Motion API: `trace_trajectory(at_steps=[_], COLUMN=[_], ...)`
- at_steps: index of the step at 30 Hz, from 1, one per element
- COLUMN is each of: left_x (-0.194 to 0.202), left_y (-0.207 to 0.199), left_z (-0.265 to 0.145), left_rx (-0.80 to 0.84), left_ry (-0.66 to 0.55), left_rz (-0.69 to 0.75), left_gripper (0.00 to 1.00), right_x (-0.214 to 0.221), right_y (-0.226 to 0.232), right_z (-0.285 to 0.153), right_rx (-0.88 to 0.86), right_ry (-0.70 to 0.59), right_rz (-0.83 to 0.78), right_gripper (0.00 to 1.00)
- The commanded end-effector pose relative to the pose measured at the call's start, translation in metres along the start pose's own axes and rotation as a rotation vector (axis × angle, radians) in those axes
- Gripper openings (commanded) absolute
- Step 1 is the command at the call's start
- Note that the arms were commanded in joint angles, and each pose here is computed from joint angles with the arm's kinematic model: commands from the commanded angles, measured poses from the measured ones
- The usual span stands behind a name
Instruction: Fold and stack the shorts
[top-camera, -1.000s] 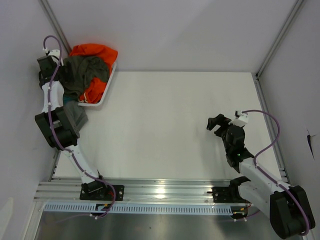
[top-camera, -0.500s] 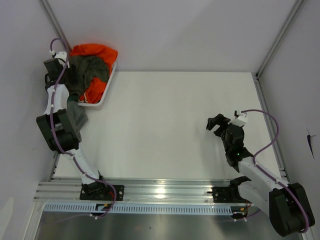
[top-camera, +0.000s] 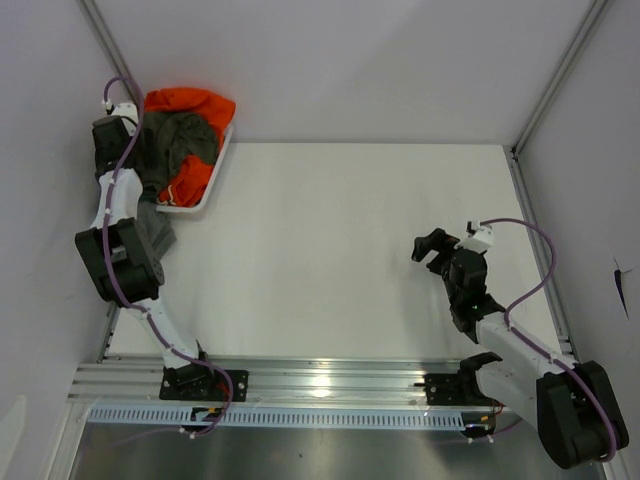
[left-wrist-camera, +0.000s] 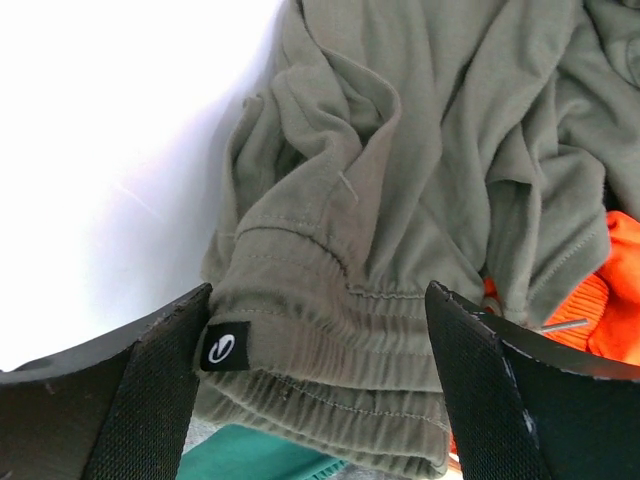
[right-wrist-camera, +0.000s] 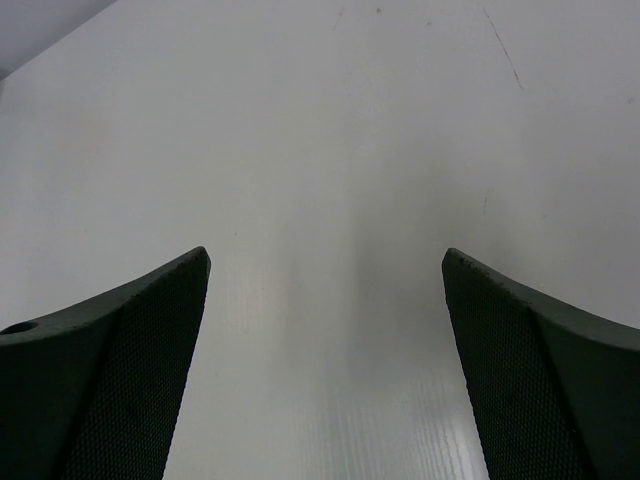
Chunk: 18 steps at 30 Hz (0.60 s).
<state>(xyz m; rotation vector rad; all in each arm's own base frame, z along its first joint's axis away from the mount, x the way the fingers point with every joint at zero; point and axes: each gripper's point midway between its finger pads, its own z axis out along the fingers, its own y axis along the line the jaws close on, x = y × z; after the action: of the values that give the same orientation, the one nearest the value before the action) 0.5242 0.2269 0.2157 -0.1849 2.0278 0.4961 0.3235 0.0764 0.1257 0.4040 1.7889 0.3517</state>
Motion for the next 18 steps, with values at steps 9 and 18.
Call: trace_trajectory(at_steps=[9,18], left_x=[-0.036,-0.050], left_y=[0.012,0.024], left_z=[-0.017,-0.020], left_rx=[-0.044,-0.129], left_ry=[-0.090,-0.119], left_rz=[0.025,0.042], left_gripper=[0.65,0.61], right_x=[-0.013,-0.008], right_y=[0.013,0.014], right_z=[0.007,0.010], right_rx=[-0.030,-0.036], right_ry=[-0.031,-0.008], right_rz=[-0.001,-0.007], right_gripper=[1.00,0.99])
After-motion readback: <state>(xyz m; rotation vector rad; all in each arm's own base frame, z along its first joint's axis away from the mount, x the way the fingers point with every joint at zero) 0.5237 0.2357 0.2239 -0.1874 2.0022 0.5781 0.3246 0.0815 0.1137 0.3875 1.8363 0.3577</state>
